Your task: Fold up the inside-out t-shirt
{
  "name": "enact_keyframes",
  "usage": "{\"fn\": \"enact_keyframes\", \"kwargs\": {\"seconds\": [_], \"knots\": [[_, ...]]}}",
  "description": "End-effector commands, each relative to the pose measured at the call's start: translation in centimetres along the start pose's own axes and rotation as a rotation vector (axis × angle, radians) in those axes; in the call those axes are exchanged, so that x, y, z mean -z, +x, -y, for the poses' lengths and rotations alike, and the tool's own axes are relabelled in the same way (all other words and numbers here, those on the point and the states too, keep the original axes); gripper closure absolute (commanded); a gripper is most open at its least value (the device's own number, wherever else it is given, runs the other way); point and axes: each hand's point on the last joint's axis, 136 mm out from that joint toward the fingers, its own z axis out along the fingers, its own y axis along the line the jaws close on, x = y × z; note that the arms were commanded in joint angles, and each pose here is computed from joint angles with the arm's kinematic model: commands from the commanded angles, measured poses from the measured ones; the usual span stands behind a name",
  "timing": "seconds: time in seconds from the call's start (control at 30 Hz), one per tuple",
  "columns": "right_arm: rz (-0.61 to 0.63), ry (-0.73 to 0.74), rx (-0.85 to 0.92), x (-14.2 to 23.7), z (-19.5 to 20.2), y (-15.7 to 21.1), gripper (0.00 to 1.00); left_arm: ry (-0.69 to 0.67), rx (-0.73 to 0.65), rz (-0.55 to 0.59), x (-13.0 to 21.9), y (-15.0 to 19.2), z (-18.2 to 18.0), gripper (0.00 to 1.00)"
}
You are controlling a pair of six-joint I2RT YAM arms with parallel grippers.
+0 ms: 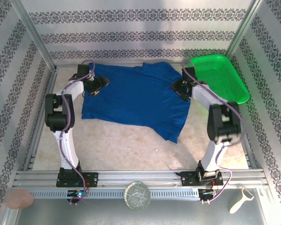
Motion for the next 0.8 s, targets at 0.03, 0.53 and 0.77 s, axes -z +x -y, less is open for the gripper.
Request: {"fn": "enact_keyframes", "kwargs": {"seconds": [0.03,0.53,0.77], "knots": [[0.032,0.017,0.084,5.5,2.7,3.4,0.44,0.011,0.016,0.047,7.0,2.7,0.0,0.18],[-0.02,0.162,0.16,12.4,14.2,16.1,0.35,-0.272,0.135,0.057,10.4,8.9,-12.3,0.32],[-0.034,0.182,0.18,12.2,14.6,17.3,0.34,-0.343,0.149,0.01,8.6,8.7,-14.4,0.37]]}}
